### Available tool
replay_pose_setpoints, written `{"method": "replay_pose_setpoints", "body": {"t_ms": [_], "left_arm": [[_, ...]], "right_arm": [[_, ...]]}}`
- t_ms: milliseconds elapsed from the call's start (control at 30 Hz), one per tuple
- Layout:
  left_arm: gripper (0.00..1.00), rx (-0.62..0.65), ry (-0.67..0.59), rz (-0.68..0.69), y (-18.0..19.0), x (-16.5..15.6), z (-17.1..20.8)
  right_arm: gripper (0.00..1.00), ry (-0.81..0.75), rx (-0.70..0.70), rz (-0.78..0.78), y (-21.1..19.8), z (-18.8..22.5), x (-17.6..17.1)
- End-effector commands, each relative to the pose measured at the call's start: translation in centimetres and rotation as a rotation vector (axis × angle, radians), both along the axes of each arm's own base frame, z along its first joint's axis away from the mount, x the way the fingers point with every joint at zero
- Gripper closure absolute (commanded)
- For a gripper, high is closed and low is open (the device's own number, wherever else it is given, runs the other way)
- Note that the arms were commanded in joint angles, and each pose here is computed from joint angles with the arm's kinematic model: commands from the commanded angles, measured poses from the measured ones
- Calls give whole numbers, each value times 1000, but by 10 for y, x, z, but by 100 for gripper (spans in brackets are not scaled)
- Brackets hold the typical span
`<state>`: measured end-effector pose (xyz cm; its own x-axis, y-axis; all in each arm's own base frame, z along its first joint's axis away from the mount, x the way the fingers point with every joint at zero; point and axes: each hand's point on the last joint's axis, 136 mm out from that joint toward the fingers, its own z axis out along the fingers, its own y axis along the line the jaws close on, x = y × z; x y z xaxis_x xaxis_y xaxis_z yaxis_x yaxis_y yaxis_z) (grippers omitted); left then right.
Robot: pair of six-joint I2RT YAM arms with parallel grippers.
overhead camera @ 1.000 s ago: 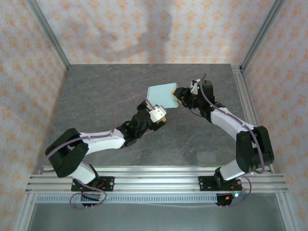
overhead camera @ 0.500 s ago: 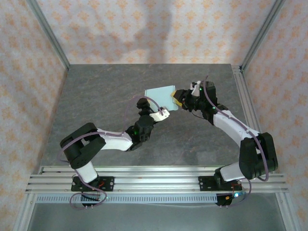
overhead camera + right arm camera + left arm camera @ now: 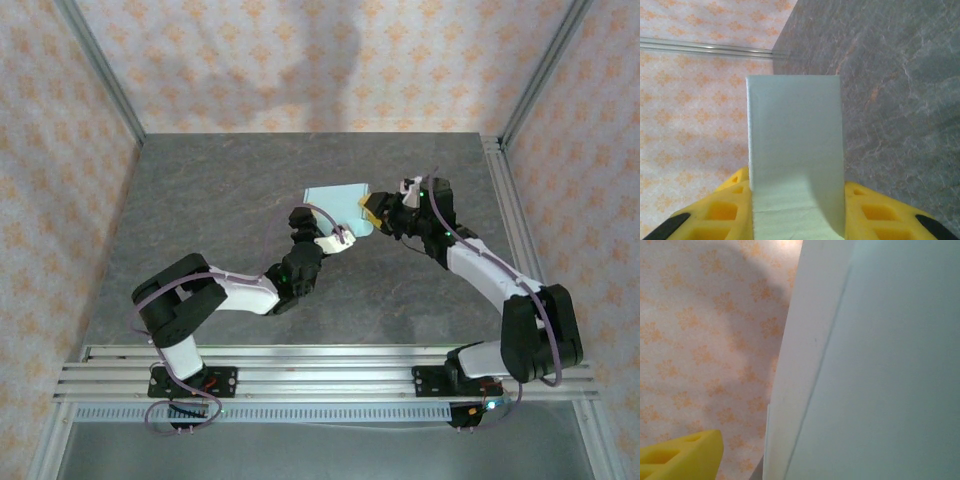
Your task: Fold the paper box
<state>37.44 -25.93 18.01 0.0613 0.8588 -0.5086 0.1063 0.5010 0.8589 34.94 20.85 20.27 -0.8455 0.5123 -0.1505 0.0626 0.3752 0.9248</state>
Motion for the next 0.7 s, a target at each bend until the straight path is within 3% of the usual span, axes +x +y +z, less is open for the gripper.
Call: {"method": "replay_pose_setpoints", "body": {"t_ms": [0, 267, 333, 433, 667], "left_arm": [[19, -4, -31, 30, -2, 6, 12], [28, 2, -26, 26, -5, 5, 13], [40, 4, -24, 22, -6, 4, 13], [43, 4, -22, 18, -7, 2, 13], [61, -11, 18, 13, -6, -1, 11]], "right_arm": [[64, -21, 48, 66, 7, 14, -19], [64, -12, 48, 81, 6, 12, -27], [63, -15, 46, 77, 6, 13, -26], [63, -11, 47, 76, 6, 12, -25], [59, -13, 30, 73, 5, 12, -24]]}}
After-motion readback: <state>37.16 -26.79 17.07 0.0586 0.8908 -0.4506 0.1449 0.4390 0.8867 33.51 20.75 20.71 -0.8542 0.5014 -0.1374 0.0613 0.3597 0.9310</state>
